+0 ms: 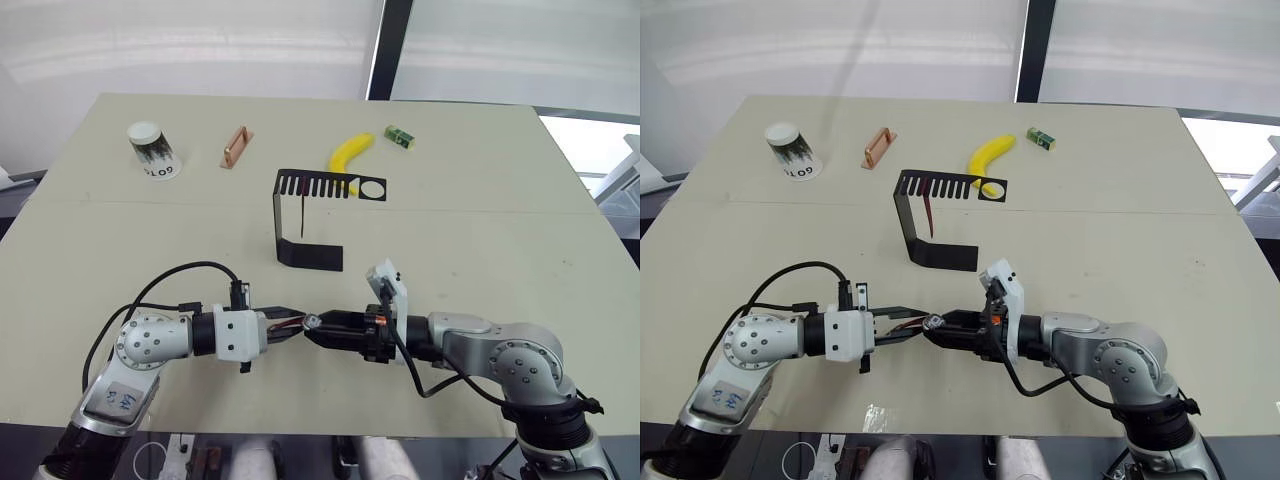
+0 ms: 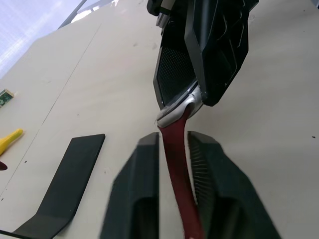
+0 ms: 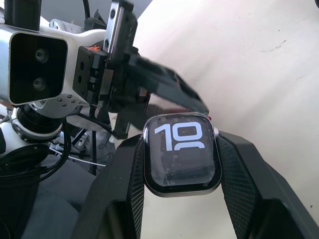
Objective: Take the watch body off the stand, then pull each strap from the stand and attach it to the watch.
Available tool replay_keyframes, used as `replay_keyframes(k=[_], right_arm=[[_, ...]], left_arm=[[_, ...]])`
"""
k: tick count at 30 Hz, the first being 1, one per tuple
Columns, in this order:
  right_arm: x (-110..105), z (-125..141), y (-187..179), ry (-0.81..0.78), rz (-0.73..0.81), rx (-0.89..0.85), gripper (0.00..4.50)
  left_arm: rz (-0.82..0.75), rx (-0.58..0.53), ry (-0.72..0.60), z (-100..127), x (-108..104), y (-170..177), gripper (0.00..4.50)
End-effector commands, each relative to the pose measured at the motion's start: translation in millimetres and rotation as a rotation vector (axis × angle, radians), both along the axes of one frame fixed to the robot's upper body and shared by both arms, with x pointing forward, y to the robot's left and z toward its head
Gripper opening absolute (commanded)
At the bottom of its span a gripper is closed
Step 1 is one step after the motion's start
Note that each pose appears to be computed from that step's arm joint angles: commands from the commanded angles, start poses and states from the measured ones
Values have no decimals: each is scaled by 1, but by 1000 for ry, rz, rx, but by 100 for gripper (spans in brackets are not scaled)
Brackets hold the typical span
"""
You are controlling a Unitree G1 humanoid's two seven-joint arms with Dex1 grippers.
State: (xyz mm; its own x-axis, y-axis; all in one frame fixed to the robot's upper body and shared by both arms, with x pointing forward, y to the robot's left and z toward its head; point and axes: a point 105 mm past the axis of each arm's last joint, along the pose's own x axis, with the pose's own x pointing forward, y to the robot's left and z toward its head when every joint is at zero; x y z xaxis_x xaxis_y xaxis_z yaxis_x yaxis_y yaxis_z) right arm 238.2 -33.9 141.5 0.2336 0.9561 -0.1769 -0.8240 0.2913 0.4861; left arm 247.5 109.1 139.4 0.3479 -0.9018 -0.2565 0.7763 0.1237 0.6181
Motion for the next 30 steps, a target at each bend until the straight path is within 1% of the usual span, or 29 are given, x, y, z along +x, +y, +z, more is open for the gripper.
replay_keyframes(k=[1,30], right_arm=[[-1,12,1,-42,5,26,161],[-1,6,4,32,-21,5,161]], left_arm=[[-5,-11,-38,6,1,-3,0],[-69,-30,-66,12,-7,-15,0]])
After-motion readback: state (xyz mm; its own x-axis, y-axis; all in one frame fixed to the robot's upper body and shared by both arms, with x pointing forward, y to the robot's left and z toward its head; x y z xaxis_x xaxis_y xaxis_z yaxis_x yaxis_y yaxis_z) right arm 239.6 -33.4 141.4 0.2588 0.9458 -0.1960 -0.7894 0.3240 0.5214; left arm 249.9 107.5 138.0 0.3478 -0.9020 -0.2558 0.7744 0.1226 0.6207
